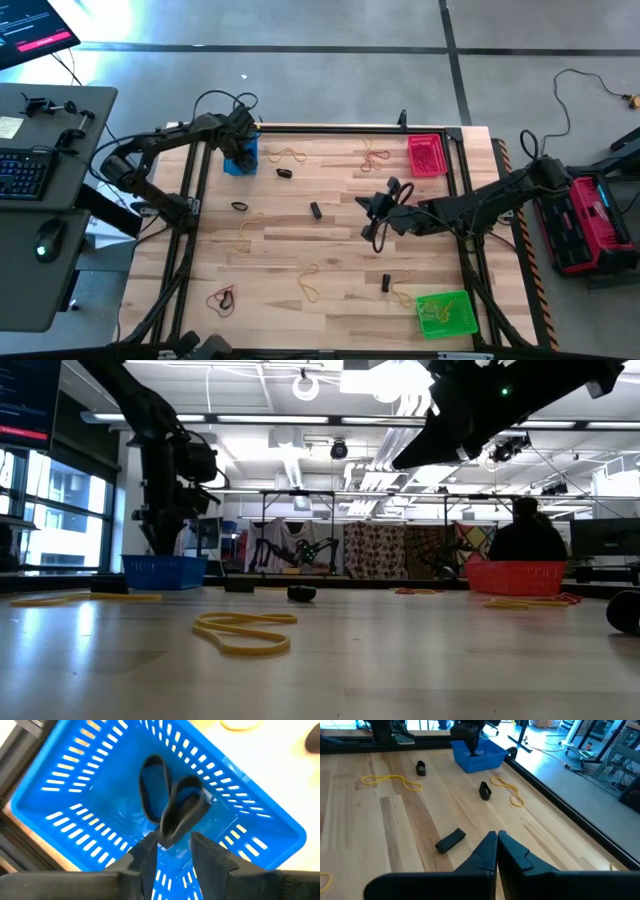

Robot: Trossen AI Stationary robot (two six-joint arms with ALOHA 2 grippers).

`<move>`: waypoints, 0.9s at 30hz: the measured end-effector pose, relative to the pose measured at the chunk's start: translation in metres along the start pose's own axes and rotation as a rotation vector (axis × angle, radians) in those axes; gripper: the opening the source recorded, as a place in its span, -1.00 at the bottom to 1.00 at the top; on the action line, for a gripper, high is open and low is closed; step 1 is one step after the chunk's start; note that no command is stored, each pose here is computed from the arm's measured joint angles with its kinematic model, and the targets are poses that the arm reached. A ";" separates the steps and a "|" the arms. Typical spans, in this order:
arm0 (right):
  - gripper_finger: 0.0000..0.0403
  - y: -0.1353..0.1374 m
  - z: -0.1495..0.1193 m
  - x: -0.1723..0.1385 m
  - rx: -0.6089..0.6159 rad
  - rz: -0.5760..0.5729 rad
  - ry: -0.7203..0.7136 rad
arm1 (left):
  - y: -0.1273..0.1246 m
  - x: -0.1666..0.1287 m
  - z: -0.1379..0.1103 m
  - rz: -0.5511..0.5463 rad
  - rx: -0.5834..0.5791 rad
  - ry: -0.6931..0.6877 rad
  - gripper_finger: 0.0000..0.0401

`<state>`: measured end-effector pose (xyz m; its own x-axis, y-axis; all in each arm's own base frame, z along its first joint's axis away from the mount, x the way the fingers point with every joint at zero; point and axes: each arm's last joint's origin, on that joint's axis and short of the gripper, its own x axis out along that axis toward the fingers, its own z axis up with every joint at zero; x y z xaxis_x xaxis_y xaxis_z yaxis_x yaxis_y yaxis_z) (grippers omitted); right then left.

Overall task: Sort rubber bands into baskets
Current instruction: Put the black rubber band into the blue bin, then put the yellow rubber band into the green bin

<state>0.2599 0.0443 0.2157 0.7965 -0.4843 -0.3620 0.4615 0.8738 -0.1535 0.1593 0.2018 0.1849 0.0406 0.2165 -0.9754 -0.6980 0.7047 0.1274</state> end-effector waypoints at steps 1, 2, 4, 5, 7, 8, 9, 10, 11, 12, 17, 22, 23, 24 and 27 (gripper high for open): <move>-1.00 0.000 0.000 0.000 0.000 0.000 0.001 | -0.001 -0.001 0.000 0.005 0.000 -0.005 -0.44; -1.00 0.000 0.000 0.000 0.000 0.000 0.001 | -0.001 -0.002 0.000 0.018 -0.007 -0.007 -0.43; -1.00 0.001 -0.001 0.001 -0.003 0.003 0.004 | -0.002 -0.006 -0.001 0.058 -0.018 -0.018 -0.42; -1.00 0.001 -0.001 0.001 0.000 0.008 0.007 | -0.002 -0.008 -0.001 0.077 -0.017 -0.028 -0.42; -1.00 0.001 -0.002 0.003 0.016 0.011 0.013 | -0.003 -0.014 -0.001 0.110 -0.021 -0.052 -0.42; -1.00 0.001 -0.003 0.004 0.025 0.007 0.018 | -0.004 -0.018 -0.001 0.117 -0.028 -0.071 -0.43; -0.99 0.001 -0.005 0.006 0.039 0.001 0.024 | -0.005 -0.022 -0.001 0.118 -0.036 -0.096 -0.43; -0.98 0.000 -0.006 0.008 0.054 -0.006 0.030 | -0.006 -0.026 -0.001 0.116 -0.047 -0.127 -0.44; -0.96 0.000 -0.007 0.011 0.065 -0.015 0.037 | -0.008 -0.030 -0.001 0.115 -0.054 -0.155 -0.45; -0.93 -0.001 -0.009 0.014 0.075 -0.024 0.045 | -0.011 -0.033 -0.002 0.112 -0.058 -0.185 -0.46; -0.72 -0.005 -0.019 0.029 0.091 -0.071 0.091 | -0.027 -0.047 -0.008 0.088 -0.052 -0.379 -0.50; -0.52 -0.012 -0.022 0.038 0.122 -0.112 0.111 | -0.046 -0.055 -0.020 0.042 -0.025 -0.547 -0.52; -0.49 -0.013 -0.022 0.038 0.126 -0.115 0.110 | -0.050 -0.057 -0.023 0.029 -0.019 -0.577 -0.52; -0.47 -0.014 -0.021 0.038 0.125 -0.117 0.109 | -0.054 -0.058 -0.026 0.015 -0.010 -0.608 -0.52; -0.42 -0.014 -0.021 0.037 0.118 -0.109 0.109 | -0.067 -0.059 -0.035 -0.039 0.013 -0.700 -0.52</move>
<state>0.2753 0.0150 0.1852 0.6952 -0.5623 -0.4479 0.5903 0.8021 -0.0906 0.1789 0.1181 0.2277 0.5194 0.5717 -0.6352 -0.6780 0.7281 0.1008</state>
